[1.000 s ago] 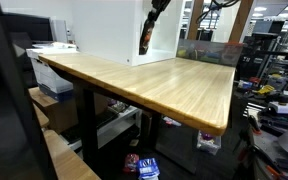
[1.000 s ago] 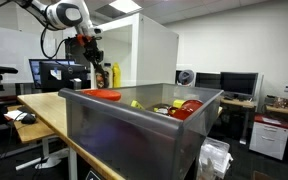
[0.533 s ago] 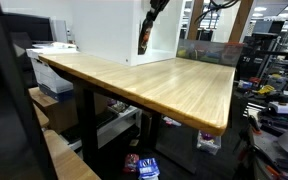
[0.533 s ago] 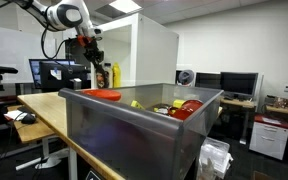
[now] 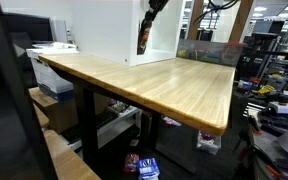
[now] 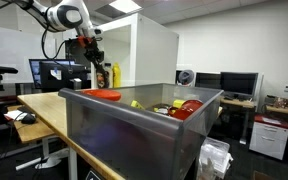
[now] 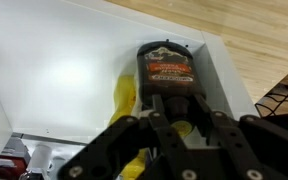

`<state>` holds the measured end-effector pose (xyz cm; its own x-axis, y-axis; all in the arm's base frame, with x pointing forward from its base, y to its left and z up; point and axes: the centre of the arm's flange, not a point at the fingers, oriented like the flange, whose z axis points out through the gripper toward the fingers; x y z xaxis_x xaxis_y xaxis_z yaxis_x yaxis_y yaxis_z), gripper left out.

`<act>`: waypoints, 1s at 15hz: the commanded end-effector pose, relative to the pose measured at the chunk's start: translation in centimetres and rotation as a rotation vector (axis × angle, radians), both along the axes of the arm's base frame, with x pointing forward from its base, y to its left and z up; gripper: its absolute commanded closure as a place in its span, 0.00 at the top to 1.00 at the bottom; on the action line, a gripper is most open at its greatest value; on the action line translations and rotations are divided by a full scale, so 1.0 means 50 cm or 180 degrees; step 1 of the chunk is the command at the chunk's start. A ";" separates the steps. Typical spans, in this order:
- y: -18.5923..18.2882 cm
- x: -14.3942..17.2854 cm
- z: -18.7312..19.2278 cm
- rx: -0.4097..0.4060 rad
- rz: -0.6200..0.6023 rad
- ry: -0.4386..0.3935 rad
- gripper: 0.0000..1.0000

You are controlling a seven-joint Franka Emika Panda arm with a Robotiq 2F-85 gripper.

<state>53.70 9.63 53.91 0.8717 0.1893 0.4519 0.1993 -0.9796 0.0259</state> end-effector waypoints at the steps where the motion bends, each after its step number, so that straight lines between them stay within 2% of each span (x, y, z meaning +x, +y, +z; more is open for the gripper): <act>1: -0.008 0.014 -0.012 -0.0017 0.0052 -0.0197 0.08; 7: -0.008 0.014 -0.022 -0.0018 0.0062 -0.0318 0.09; 8: -0.008 0.014 -0.022 -0.0015 0.0064 -0.0327 0.27; 9: -0.008 0.013 -0.022 -0.0009 0.0064 -0.0337 0.33; 10: -0.008 0.014 -0.022 -0.0003 0.0065 -0.0347 0.29; 12: -0.007 0.014 -0.022 0.0000 0.0063 -0.0355 0.29; 14: -0.007 0.015 -0.021 0.0001 0.0062 -0.0361 0.19; 15: -0.007 0.015 -0.021 0.0004 0.0062 -0.0365 0.08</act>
